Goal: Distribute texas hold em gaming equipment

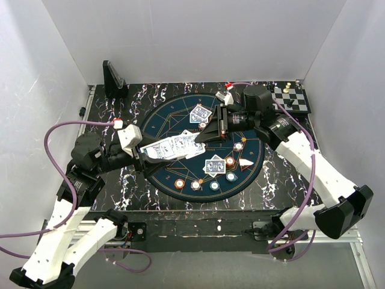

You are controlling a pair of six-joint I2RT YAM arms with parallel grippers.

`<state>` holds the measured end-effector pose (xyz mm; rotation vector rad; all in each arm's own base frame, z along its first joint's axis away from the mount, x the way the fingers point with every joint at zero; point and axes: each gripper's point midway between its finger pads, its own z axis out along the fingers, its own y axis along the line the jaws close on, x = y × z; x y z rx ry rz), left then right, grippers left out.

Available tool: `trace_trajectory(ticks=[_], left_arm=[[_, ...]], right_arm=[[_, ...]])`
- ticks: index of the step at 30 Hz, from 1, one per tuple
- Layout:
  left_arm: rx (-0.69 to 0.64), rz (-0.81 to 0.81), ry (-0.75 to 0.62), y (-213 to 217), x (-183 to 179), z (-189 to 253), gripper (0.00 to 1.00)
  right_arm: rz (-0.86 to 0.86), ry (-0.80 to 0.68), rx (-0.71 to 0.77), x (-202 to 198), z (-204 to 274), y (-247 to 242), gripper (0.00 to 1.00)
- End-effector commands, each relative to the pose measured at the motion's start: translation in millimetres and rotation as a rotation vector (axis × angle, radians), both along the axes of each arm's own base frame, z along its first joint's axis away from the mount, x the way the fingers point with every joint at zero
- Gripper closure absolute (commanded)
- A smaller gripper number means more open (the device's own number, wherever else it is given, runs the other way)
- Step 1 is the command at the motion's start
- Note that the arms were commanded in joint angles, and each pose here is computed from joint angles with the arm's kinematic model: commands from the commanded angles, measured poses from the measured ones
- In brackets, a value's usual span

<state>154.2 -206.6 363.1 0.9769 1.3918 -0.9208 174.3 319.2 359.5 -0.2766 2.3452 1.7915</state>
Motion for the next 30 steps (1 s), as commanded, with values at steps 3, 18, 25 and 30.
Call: trace_trajectory(ticks=[3,18,25,30], left_arm=[[-0.027,0.006,-0.049,2,-2,15,1.00],[-0.010,0.032,-0.039,5,2,6,1.00],[-0.003,0.032,-0.033,6,0,5,1.00],[-0.019,0.043,-0.025,7,-1,7,1.00]], right_arm=[[0.011,-0.038,0.032,-8,16,-12,0.91],[-0.065,-0.088,0.082,10,50,-46,0.99],[-0.123,-0.067,0.092,40,41,-63,0.99],[-0.133,-0.047,0.087,63,29,-61,0.99]])
